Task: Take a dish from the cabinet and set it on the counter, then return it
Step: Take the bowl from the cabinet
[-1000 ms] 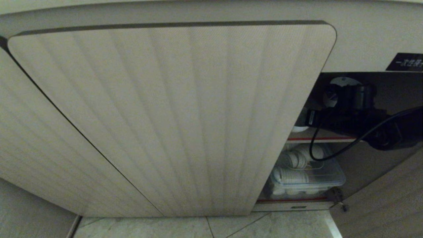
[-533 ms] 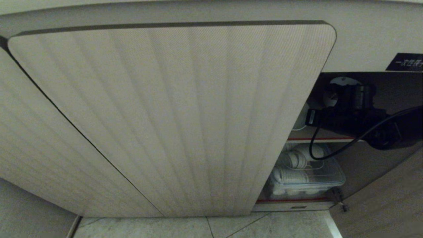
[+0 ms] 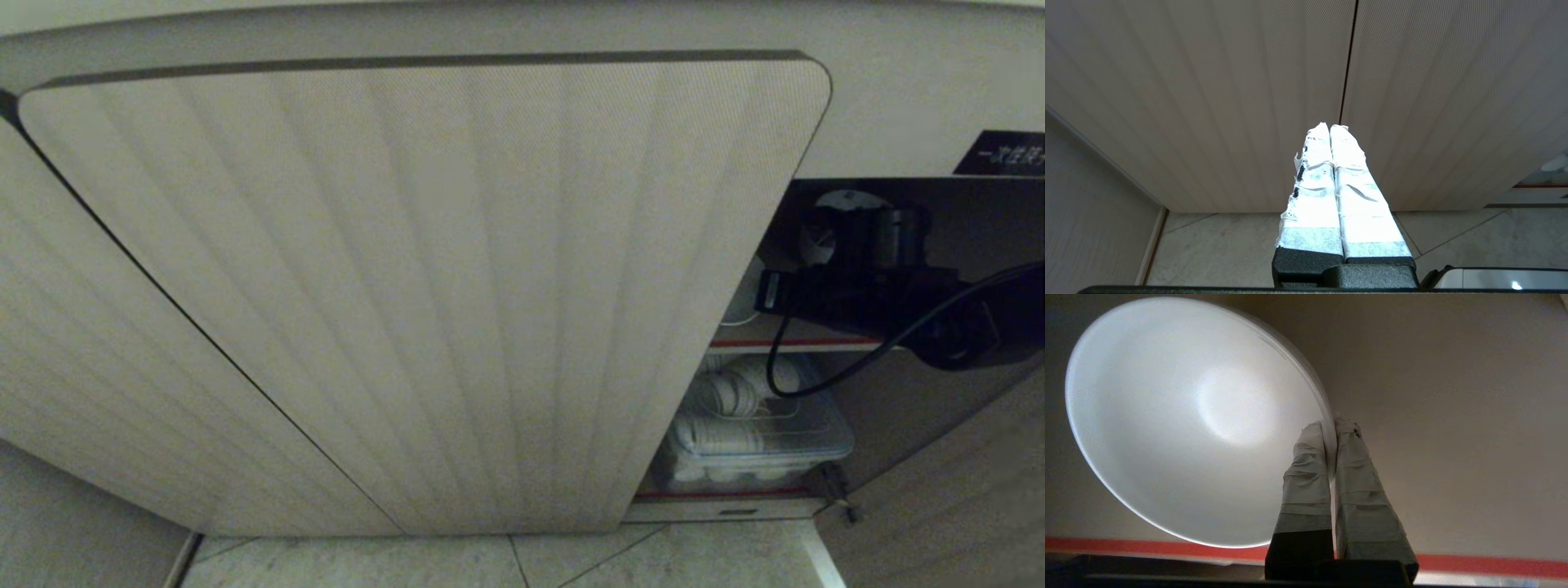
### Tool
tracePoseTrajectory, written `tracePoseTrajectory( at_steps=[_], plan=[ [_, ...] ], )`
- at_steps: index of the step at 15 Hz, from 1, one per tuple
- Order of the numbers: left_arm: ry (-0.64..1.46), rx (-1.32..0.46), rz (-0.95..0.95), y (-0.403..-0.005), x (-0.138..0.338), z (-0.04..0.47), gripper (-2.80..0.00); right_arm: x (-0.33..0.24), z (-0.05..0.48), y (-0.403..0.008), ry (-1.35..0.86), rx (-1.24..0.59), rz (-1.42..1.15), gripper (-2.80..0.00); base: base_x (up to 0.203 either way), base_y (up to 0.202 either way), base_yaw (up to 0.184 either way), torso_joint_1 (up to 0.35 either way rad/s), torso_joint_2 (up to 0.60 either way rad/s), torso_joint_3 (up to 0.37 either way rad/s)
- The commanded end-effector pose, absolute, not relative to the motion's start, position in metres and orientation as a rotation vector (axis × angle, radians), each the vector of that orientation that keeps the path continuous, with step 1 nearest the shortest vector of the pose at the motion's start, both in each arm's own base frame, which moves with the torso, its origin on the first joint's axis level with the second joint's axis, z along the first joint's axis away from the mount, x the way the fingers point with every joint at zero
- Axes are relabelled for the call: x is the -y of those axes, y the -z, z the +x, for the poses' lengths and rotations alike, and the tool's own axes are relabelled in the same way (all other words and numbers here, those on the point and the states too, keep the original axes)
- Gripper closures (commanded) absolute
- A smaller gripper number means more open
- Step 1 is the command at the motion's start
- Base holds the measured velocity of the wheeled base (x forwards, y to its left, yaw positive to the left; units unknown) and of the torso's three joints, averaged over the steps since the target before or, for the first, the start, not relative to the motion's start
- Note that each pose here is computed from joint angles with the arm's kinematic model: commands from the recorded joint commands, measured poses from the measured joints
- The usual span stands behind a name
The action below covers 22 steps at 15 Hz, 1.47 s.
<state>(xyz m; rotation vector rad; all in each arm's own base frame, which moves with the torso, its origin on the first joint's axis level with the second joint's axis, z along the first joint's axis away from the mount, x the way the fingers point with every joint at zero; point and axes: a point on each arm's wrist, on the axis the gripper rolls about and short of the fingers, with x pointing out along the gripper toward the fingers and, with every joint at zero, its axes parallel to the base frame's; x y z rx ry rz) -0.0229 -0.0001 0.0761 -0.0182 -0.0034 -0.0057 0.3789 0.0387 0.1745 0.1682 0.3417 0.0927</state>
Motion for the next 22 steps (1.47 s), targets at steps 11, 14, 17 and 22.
tracePoseTrajectory(
  at_steps=[11,14,17,22],
  plan=[
    [0.006,0.005,-0.020,-0.076,0.000,-0.023,0.00,-0.037,0.357,-0.190,-0.096,-0.394,0.171,0.00,0.000,0.000,0.000,0.000,0.00,0.000],
    [0.005,0.004,-0.019,-0.076,0.000,-0.023,0.00,-0.036,0.351,-0.188,-0.091,-0.435,0.169,0.00,0.000,0.000,0.000,0.000,0.00,0.000],
    [0.006,0.003,-0.020,-0.076,0.000,-0.023,0.00,-0.036,0.345,-0.185,-0.089,-0.474,0.168,0.00,0.000,0.000,0.000,0.000,0.00,0.000],
    [0.005,0.004,-0.020,-0.076,0.000,-0.023,0.00,-0.035,0.338,-0.184,-0.105,-0.529,0.172,0.00,0.000,0.000,0.000,0.000,0.00,0.000]
  ],
)
